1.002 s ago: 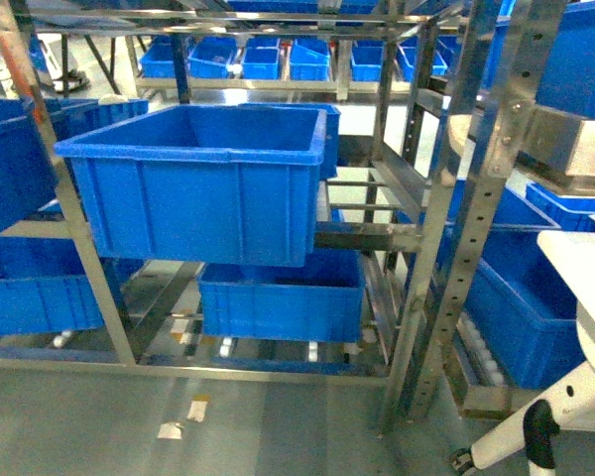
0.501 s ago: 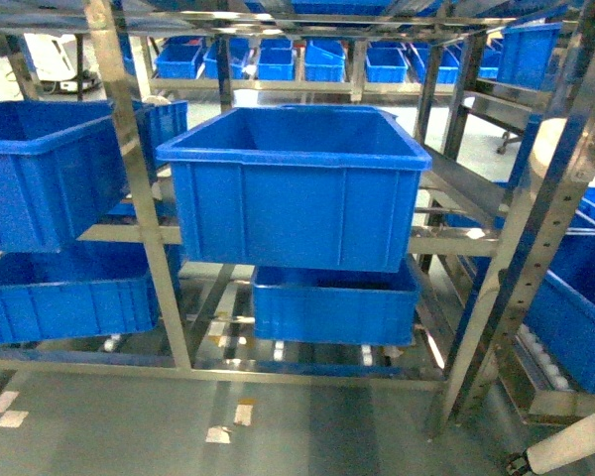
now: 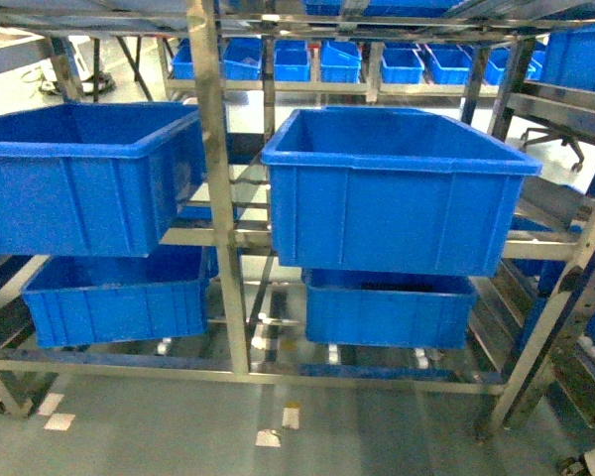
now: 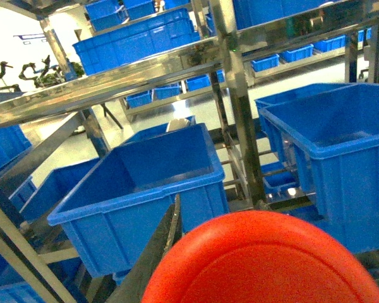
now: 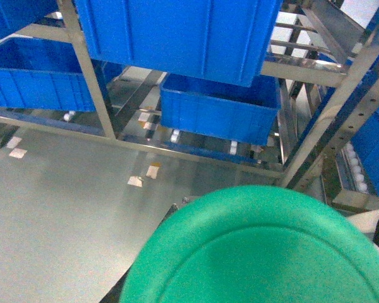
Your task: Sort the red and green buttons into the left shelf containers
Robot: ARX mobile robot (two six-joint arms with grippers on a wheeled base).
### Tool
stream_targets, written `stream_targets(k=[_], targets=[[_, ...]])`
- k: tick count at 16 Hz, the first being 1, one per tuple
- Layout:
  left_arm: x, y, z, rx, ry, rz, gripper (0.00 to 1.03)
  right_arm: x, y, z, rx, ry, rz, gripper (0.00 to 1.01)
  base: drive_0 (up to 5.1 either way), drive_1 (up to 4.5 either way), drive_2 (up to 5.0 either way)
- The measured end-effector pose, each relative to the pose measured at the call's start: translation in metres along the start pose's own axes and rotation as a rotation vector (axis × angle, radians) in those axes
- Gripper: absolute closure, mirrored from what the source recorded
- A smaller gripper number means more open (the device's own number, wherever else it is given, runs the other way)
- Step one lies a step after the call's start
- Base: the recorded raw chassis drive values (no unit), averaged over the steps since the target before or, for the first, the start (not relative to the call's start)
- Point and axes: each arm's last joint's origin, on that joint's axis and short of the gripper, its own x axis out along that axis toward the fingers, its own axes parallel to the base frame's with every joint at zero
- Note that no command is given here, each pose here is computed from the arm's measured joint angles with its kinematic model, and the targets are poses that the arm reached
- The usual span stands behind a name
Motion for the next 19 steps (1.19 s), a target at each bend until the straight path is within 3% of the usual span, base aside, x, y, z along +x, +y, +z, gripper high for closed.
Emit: stream_targets(k=[12, 13, 16, 19], targets=[[0.0, 0.0001, 0.0003, 0.0, -0.003, 0.001, 0.77, 0.0, 0.0001, 0.0001, 0.0, -0.001, 0.004, 0.74, -4.9, 2.47, 2.5], [0.0, 0.0013, -0.0012, 0.0, 0.011, 0.018, 0.77, 0.0, 0.0008, 0.0005, -0.003, -0.006, 0.01, 0.74, -4.9, 2.55, 2.5], [-0.0001, -0.0008, -0.0001, -0.001, 0.0, -0.006, 0.77, 0.0001, 0.0009, 0.0001, -0.003, -0.001, 0.008, 0.74, 0.0, 1.41, -1.4], [-0.0008, 0.0002, 0.0007, 0.0, -0.004, 0.003, 0.77, 0.0001, 0.0009, -0.0003, -0.002, 0.003, 0.008, 0.74, 0.0, 4.25, -4.2]])
